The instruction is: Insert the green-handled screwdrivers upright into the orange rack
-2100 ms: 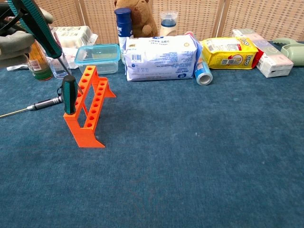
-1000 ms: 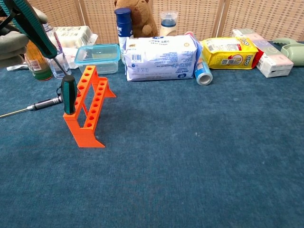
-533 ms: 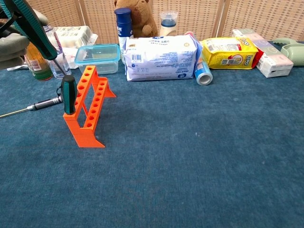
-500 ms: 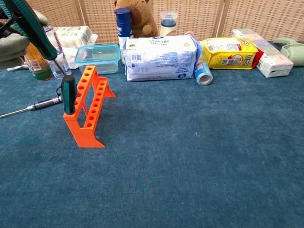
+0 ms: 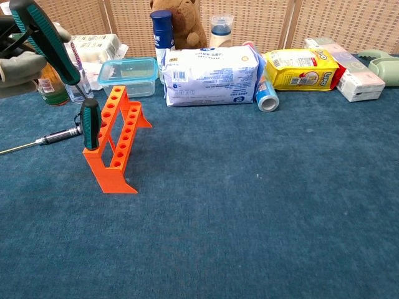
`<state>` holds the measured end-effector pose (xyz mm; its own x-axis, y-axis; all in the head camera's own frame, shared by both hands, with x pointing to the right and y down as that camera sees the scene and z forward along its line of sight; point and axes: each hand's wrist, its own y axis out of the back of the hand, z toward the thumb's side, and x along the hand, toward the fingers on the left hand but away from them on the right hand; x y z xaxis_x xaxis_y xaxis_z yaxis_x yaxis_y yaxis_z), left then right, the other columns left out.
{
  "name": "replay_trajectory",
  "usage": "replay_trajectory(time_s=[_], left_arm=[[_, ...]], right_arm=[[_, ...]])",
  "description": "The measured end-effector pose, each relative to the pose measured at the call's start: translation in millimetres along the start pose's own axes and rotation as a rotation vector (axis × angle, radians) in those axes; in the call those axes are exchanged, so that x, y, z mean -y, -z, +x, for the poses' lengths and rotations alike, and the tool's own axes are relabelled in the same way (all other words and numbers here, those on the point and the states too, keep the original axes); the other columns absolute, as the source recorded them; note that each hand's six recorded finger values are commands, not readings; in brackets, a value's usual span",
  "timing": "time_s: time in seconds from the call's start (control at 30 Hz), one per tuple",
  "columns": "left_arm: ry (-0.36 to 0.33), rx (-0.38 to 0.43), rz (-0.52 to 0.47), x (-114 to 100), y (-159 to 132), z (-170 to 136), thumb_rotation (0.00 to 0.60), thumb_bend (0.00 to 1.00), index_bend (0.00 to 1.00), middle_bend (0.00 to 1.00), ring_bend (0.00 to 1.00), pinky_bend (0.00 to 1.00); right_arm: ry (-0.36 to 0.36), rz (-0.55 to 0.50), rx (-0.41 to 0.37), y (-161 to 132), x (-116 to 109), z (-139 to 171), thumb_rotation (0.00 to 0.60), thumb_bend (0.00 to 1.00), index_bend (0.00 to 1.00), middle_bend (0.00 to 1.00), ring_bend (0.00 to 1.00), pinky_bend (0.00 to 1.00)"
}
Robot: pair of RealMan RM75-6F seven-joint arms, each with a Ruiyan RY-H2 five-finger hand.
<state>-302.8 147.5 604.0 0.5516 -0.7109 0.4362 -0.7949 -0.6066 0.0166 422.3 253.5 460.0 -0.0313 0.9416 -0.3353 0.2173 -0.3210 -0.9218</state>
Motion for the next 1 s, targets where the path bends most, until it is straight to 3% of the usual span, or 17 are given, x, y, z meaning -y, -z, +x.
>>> replay_trajectory(time_s=[0.6, 1.0], left_arm=[[-0.018, -0.105, 0.045, 2.5, 32.6, 21.6, 0.600, 0.51, 0.52, 0.90, 0.87, 0.91], [-0.022, -0.120, 0.092, 6.3, 37.4, 30.7, 0.600, 0.51, 0.52, 0.90, 0.87, 0.91]], right_arm=[[-0.003, 0.001, 0.001, 0.6, 0.3, -0.1, 0.600, 0.00, 0.13, 0.16, 0.03, 0.00], [0.001, -0.001, 0.000, 0.7, -0.7, 0.3, 0.600, 0.00, 0.13, 0.17, 0.03, 0.00]])
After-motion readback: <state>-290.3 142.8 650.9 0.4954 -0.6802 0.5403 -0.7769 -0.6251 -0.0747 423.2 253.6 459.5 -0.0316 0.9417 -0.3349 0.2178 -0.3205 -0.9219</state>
